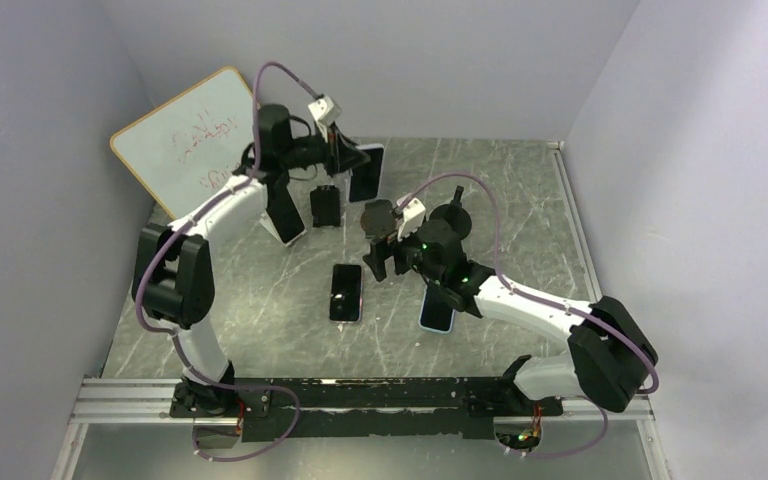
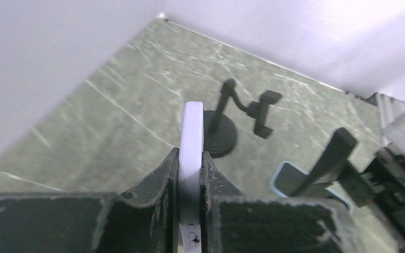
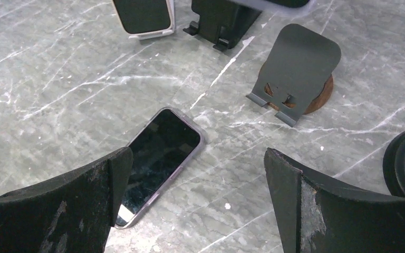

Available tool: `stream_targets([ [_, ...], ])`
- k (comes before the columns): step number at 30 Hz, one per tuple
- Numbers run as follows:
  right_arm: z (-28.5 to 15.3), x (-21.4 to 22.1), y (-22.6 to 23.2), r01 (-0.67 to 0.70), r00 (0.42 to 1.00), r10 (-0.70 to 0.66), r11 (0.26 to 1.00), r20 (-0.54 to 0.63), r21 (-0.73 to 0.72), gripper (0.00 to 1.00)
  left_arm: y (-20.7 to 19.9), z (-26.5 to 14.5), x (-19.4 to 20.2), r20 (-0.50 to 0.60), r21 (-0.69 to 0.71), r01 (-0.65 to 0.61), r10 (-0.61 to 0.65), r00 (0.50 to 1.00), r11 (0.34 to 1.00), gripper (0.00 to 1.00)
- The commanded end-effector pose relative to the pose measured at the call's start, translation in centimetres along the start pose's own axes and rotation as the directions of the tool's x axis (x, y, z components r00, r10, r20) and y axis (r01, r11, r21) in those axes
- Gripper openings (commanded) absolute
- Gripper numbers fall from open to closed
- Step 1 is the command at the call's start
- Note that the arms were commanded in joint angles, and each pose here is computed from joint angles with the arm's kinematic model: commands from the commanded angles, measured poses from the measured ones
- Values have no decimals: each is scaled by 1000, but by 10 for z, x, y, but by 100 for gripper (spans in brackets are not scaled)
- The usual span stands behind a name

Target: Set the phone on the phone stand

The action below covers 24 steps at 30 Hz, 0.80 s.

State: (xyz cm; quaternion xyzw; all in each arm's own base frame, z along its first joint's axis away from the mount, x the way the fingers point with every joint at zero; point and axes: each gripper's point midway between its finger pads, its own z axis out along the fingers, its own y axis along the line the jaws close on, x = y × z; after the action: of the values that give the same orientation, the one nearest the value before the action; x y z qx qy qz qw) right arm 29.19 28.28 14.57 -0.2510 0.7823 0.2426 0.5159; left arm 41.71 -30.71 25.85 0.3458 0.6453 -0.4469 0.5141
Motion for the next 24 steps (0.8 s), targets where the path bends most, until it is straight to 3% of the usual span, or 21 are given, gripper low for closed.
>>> stream_targets([
  [1,-6,-9,5,12,998,-10,999,57,-38,100,39,-23,1,-90,71,-103,109,990,992,5],
  [9,-11,-6,6,10,998,-6,999,65,-51,100,75,-63,-12,-23,112,-161,164,986,981,5],
  [14,-10,-7,5,13,998,-10,999,62,-44,100,76,-64,-9,43,164,-95,89,995,982,5],
  [20,-6,-7,5,14,999,-12,999,50,-43,100,72,-77,-9,210,266,-27,-31,977,964,5],
  [21,-5,-7,5,14,999,-12,999,46,-42,100,68,-82,-8,245,290,-61,-13,969,955,5],
  [24,-5,-6,4,18,999,-16,999,41,-38,100,76,-85,2,232,317,7,-85,969,948,5],
])
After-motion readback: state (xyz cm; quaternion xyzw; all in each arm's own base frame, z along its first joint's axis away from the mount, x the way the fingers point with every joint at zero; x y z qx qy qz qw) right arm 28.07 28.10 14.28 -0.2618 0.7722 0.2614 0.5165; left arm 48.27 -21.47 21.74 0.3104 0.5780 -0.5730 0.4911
